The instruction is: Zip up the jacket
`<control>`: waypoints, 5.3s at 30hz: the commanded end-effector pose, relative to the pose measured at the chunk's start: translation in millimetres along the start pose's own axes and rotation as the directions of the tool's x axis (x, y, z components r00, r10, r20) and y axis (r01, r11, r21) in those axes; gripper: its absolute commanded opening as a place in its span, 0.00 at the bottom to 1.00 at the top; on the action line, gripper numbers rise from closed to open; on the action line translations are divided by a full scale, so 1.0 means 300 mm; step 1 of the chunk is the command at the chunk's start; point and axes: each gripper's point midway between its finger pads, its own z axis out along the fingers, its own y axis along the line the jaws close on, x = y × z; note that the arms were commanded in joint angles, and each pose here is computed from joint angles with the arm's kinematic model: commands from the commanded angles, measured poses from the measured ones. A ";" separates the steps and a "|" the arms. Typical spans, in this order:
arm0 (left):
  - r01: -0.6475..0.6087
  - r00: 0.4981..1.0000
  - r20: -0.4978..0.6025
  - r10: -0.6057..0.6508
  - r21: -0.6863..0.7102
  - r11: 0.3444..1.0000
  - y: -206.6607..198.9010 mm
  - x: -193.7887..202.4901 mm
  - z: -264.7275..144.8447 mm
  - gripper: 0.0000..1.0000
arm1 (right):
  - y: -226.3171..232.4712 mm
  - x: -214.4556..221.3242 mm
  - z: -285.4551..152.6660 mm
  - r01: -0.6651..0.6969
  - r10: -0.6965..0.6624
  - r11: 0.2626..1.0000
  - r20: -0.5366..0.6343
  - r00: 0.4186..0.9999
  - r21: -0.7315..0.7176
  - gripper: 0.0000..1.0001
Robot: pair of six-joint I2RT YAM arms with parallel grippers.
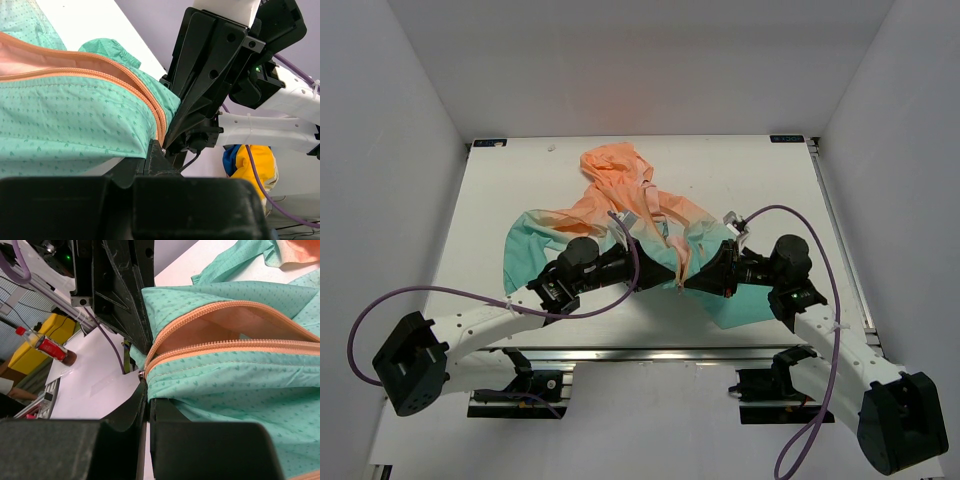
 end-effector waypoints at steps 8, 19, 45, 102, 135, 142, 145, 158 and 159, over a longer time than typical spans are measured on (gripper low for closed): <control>-0.004 0.999 0.035 0.004 0.013 1.000 -0.021 -0.029 -0.007 0.00 | -0.004 -0.061 -0.001 0.025 -0.029 0.999 0.090 0.995 0.044 0.00; -0.001 0.999 0.034 0.001 -0.009 1.000 -0.003 -0.017 -0.018 0.00 | -0.010 -0.100 -0.006 -0.037 0.022 0.995 0.160 0.987 0.091 0.00; -0.091 0.986 -0.146 0.083 -0.046 0.995 0.040 0.109 -0.043 0.00 | -0.004 -0.194 0.017 -0.061 0.047 0.994 0.149 0.988 0.093 0.00; 0.009 0.996 -0.090 -0.002 0.083 0.997 -0.021 0.117 -0.019 0.00 | 0.012 -0.050 0.029 -0.103 0.102 0.994 0.041 0.994 0.034 0.00; 0.168 0.977 -0.099 -0.190 -0.192 0.967 0.077 0.118 -0.036 0.00 | -0.078 -0.032 -0.095 0.029 0.041 0.905 -0.155 0.987 0.425 0.76; 0.212 0.966 -0.110 -0.235 -0.189 0.959 0.054 0.106 -0.012 0.00 | 0.037 -0.019 -0.102 0.054 0.010 0.935 -0.179 0.984 0.352 0.82; 0.226 0.963 -0.101 -0.248 -0.190 0.955 0.056 0.102 -0.006 0.00 | 0.081 -0.007 -0.079 0.067 -0.013 0.956 -0.188 0.982 0.286 0.82; 0.232 0.959 -0.130 -0.252 -0.150 0.961 0.038 0.118 0.002 0.00 | 0.123 0.081 0.054 0.028 -0.005 0.996 -0.269 0.963 0.084 0.81; 0.230 0.960 -0.128 -0.248 -0.146 0.962 0.037 0.117 0.001 0.00 | 0.107 0.075 0.056 0.038 -0.009 0.994 -0.266 0.964 0.106 0.81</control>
